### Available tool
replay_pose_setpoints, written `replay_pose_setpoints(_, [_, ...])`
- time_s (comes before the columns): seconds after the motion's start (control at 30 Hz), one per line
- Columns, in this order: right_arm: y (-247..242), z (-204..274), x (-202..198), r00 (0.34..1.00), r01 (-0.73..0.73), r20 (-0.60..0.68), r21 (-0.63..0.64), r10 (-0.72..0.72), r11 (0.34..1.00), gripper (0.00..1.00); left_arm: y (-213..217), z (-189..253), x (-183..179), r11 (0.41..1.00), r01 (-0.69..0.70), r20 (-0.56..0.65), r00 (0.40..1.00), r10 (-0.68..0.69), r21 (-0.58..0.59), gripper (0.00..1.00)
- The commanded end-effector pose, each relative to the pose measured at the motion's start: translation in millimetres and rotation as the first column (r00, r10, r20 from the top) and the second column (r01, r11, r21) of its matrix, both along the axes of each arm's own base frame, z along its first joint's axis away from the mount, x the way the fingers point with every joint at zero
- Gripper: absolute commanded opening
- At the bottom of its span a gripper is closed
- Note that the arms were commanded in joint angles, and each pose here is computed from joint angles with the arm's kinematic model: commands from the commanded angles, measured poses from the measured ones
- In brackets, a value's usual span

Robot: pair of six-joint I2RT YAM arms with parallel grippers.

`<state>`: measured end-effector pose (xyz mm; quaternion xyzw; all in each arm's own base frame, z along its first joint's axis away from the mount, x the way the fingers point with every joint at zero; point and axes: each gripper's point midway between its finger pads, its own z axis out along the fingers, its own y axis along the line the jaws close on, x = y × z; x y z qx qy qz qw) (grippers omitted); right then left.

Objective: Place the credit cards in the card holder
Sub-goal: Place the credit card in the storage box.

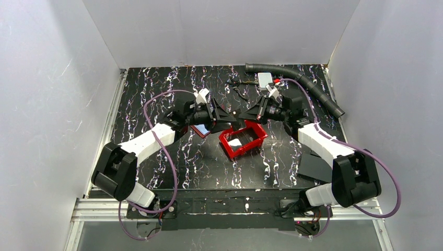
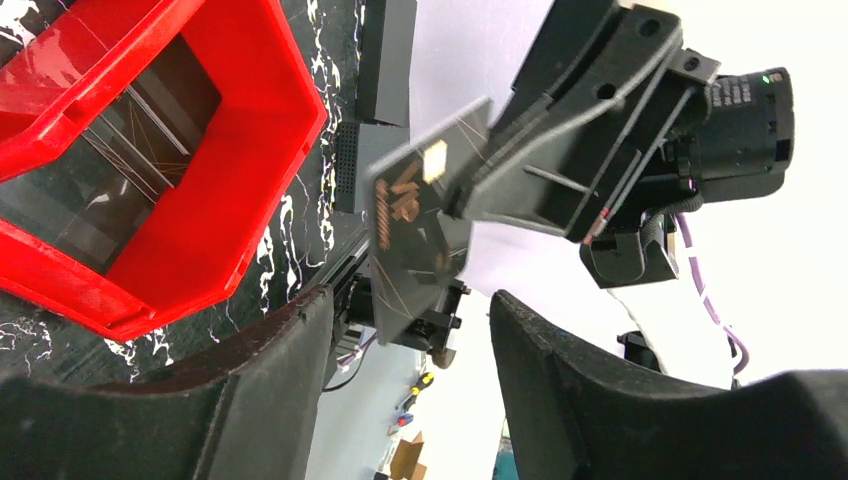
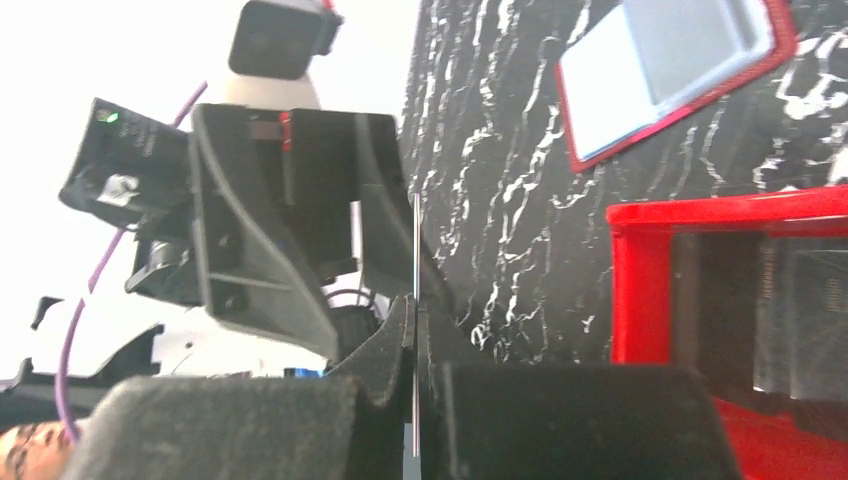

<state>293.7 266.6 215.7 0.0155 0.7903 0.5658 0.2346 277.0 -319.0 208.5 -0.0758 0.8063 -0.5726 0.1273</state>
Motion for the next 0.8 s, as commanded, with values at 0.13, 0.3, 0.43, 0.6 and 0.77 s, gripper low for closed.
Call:
replay_pose_setpoints(0.13, [-0.8,55.2,-19.4,0.995,-0.069,0.078,0.201,0.054,0.977,0.01,-8.7,16.9,0.9,0.998,-0.038,0.015,0.999,0.039,-0.048,0.50])
replay_pose_setpoints(0.3, [-4.1,48.7,-22.2,0.996,-0.067,0.075,0.183,0.054,0.981,0.01,-20.1,26.4,-2.8,0.998,-0.004,0.055,0.998,0.007,-0.061,0.18])
replay_pose_setpoints(0.43, [-13.4,38.3,-22.5,0.997,-0.051,0.062,0.155,0.042,0.987,0.09,-21.1,23.4,-2.6,0.998,0.002,0.053,0.999,0.001,-0.059,0.00])
replay_pose_setpoints(0.6, [-34.1,36.5,-22.3,0.992,-0.067,0.115,0.128,0.053,0.990,0.48,-27.3,28.4,-1.5,0.996,0.053,0.078,0.996,-0.047,-0.073,0.00])
replay_pose_setpoints(0.77, [-35.6,30.0,-37.2,0.978,-0.158,0.147,0.072,0.146,0.985,0.59,-32.8,27.1,2.1,0.993,0.062,0.039,0.998,-0.058,-0.104,0.00])
